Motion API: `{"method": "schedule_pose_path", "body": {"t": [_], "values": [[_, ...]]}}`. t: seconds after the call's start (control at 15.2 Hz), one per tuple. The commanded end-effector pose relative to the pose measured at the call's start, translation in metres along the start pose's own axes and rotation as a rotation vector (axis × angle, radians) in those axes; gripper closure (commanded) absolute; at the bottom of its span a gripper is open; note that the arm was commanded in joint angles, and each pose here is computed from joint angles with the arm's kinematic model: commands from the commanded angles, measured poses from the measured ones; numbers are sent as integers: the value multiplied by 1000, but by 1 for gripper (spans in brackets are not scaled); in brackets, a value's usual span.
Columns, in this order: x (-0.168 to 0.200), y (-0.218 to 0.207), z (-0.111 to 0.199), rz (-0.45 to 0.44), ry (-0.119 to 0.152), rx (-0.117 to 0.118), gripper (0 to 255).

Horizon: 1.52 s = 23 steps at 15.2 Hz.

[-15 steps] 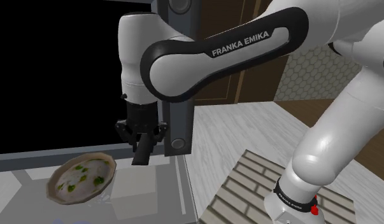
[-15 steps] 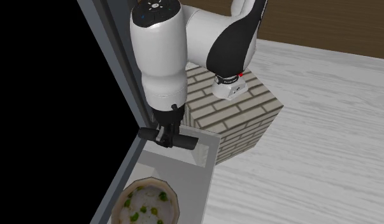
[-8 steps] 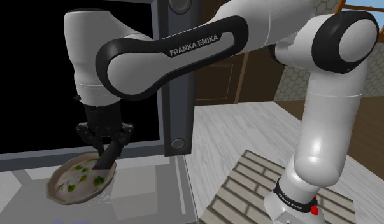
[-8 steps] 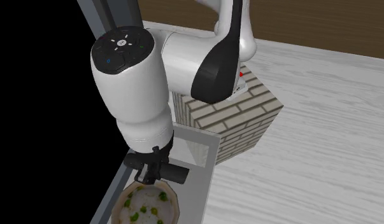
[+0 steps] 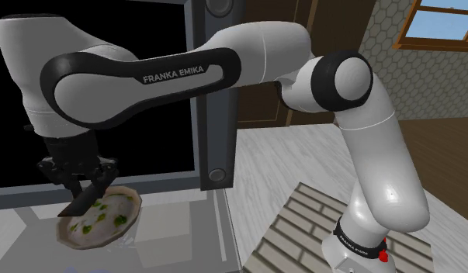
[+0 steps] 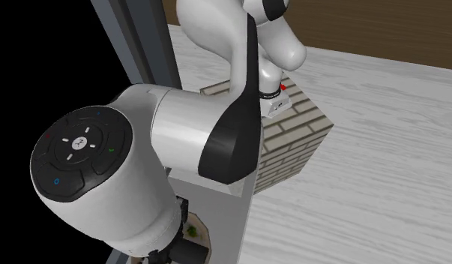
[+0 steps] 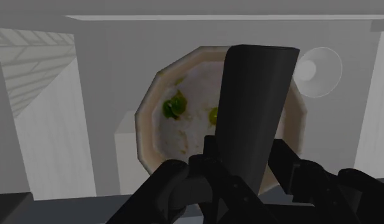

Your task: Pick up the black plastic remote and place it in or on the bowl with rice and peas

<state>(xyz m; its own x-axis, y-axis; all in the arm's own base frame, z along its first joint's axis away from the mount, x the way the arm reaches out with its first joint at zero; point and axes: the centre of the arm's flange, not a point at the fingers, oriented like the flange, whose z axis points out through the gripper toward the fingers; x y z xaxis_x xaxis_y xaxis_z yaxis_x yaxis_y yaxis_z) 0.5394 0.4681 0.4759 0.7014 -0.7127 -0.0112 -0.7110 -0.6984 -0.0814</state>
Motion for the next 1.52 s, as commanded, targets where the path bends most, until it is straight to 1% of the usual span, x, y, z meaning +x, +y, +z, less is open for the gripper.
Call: {"method": "schedule_pose_path", "body": {"t": [0.0, 0.59, 1.12, 1.19, 1.45], "values": [[1, -4, 9, 1, 2, 0, 255], [1, 0, 58, 1, 2, 0, 255], [1, 0, 58, 1, 2, 0, 255], [1, 0, 58, 1, 2, 0, 0], [1, 0, 58, 1, 2, 0, 0]]}}
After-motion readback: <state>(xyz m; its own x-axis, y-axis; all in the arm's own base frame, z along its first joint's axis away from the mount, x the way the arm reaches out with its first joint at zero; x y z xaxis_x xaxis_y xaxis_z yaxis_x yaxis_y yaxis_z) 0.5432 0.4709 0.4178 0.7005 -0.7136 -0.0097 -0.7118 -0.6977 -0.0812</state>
